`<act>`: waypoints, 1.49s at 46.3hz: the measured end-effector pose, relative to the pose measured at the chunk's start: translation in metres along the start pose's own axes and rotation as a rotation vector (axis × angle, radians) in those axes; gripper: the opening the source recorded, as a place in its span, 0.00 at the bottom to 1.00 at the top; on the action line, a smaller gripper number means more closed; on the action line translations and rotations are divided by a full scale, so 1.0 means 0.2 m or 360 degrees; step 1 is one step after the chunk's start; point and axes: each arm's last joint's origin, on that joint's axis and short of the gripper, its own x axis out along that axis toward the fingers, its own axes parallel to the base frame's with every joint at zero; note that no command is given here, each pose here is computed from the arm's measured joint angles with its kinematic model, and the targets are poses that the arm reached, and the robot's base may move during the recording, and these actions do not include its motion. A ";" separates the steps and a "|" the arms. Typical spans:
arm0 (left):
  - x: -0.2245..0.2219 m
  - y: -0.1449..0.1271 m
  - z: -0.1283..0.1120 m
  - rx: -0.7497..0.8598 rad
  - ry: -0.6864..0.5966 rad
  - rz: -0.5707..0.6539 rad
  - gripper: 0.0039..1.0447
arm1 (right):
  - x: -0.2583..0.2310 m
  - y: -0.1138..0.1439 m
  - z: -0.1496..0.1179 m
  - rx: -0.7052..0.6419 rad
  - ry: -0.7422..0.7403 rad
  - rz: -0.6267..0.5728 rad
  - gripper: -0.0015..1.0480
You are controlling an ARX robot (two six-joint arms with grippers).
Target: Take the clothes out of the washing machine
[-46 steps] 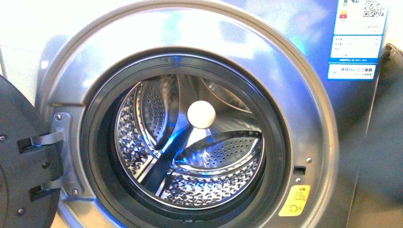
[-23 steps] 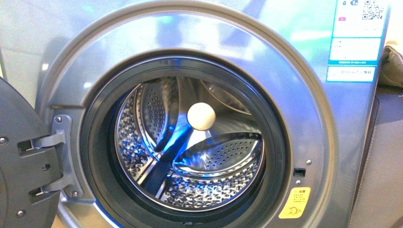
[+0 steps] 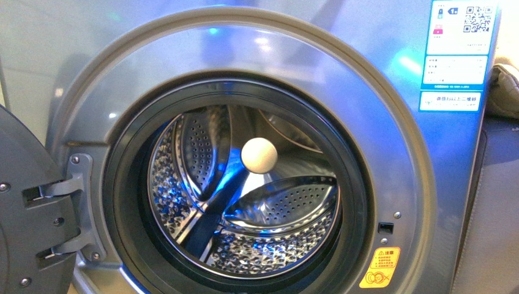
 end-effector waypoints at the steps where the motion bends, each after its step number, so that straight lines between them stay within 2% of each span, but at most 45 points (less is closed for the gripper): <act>1: 0.00 0.00 0.00 0.0000 0.0000 0.0000 0.94 | 0.01 0.00 -0.05 0.0040 0.0069 0.0001 0.07; 6: 0.00 0.00 0.00 0.0000 0.0000 0.0001 0.94 | 0.05 -0.01 -0.29 0.0189 0.0383 -0.0027 0.08; 11: 0.00 0.00 0.00 0.0000 0.0000 0.0000 0.94 | 0.07 -0.01 -0.46 0.0342 0.0638 -0.0030 0.24; 15: 0.00 0.00 0.00 0.0000 0.0000 0.0000 0.94 | 0.05 0.01 -0.52 0.0414 0.0732 -0.0003 0.39; 24: 0.00 0.00 0.00 0.0000 0.0000 0.0001 0.94 | -0.02 0.15 -0.41 0.0456 0.0695 0.0187 0.68; 32: 0.00 0.00 0.00 0.0000 0.0000 0.0001 0.94 | -0.10 0.38 -0.25 0.0407 0.0546 0.0397 0.94; 37: 0.00 0.00 0.00 0.0000 -0.0001 0.0001 0.94 | -0.18 0.56 -0.10 0.0384 0.0368 0.0535 0.92; 42: 0.00 0.00 0.00 0.0000 -0.0001 0.0001 0.94 | -0.24 0.66 0.01 0.0344 0.0196 0.0614 0.93; 45: 0.00 0.00 0.00 0.0000 -0.0002 0.0001 0.94 | -0.29 0.73 0.09 0.0226 -0.0034 0.0644 0.93; 49: 0.00 0.00 0.00 0.0000 -0.0002 0.0000 0.94 | -0.39 0.83 0.21 0.0008 -0.0494 0.0660 0.93; 53: 0.00 0.00 0.00 0.0000 -0.0002 0.0001 0.94 | -0.51 0.92 0.27 -0.0161 -0.0855 0.0695 0.93; 57: 0.00 0.00 0.00 0.0001 -0.0002 0.0001 0.94 | -0.63 1.00 0.24 -0.0224 -0.1018 0.0772 0.93; 62: 0.00 0.00 0.00 0.0001 -0.0002 0.0001 0.94 | -0.66 1.04 0.08 -0.0228 -0.0979 0.0804 0.93; 65: 0.00 0.00 0.00 0.0000 -0.0002 0.0001 0.94 | -0.64 1.05 -0.08 -0.0212 -0.0878 0.0832 0.93; 67: 0.02 -0.01 0.00 -0.0092 0.0130 0.0132 0.94 | -0.63 1.05 -0.12 -0.0229 -0.0839 0.0856 0.93; 69: 0.03 0.00 0.01 -0.0236 0.0349 0.0384 0.94 | -0.62 1.05 -0.13 -0.0240 -0.0825 0.0861 0.93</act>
